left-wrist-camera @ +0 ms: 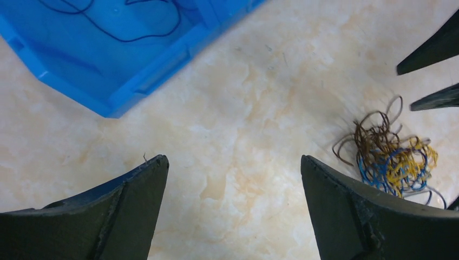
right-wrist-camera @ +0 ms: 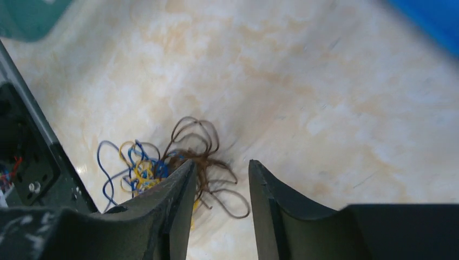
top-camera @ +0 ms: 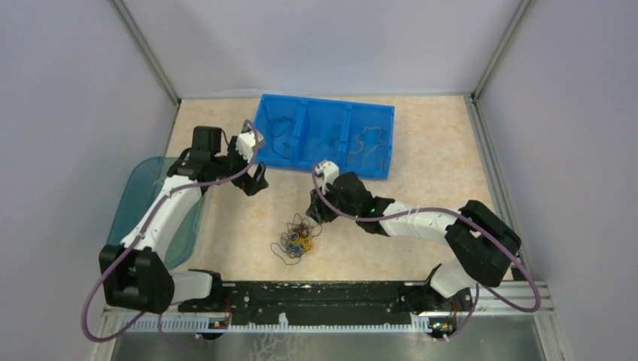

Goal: Untangle the cables
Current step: Move the bin to the center of the board.

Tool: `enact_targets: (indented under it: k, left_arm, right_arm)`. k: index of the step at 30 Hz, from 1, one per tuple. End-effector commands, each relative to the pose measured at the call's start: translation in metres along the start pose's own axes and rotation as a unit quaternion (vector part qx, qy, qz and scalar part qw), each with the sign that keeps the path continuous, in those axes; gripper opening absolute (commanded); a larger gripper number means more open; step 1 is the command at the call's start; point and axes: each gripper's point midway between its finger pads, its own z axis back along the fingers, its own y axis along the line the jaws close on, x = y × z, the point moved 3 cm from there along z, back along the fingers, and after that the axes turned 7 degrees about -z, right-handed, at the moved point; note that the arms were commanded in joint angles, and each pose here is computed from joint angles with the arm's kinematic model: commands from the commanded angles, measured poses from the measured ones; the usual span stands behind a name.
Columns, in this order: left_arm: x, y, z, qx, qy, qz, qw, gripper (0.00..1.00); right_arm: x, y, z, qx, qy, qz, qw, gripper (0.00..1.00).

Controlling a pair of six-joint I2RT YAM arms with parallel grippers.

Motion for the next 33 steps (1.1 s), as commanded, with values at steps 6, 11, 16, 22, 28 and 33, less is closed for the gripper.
enact_targets:
  k: [6,11,16,22,28,33]
  left_arm:
    - [0.031,0.079,0.000,0.109,-0.025,0.094,0.989,0.98]
    - [0.029,0.100,0.008,0.131,-0.039,0.117,0.984,1.00]
    - [0.027,0.112,0.013,0.132,-0.044,0.132,0.981,1.00]
    - [0.030,0.120,0.019,0.129,-0.060,0.135,0.981,1.00]
    - [0.035,0.119,0.022,0.125,-0.072,0.129,0.981,1.00]
    - [0.036,0.119,0.024,0.125,-0.076,0.123,0.981,1.00]
  right_arm:
    - [0.152,-0.025,0.015,-0.103,-0.171,-0.027,0.980,0.59]
    - [0.194,-0.049,-0.043,-0.189,-0.173,-0.028,0.966,0.62]
    - [0.217,-0.075,-0.085,-0.270,-0.183,-0.027,0.945,0.62]
    - [0.225,-0.090,-0.114,-0.305,-0.185,-0.010,0.934,0.59]
    - [0.219,-0.093,-0.124,-0.301,-0.181,-0.015,0.936,0.41]
    - [0.200,-0.096,-0.114,-0.301,-0.171,-0.033,0.938,0.29]
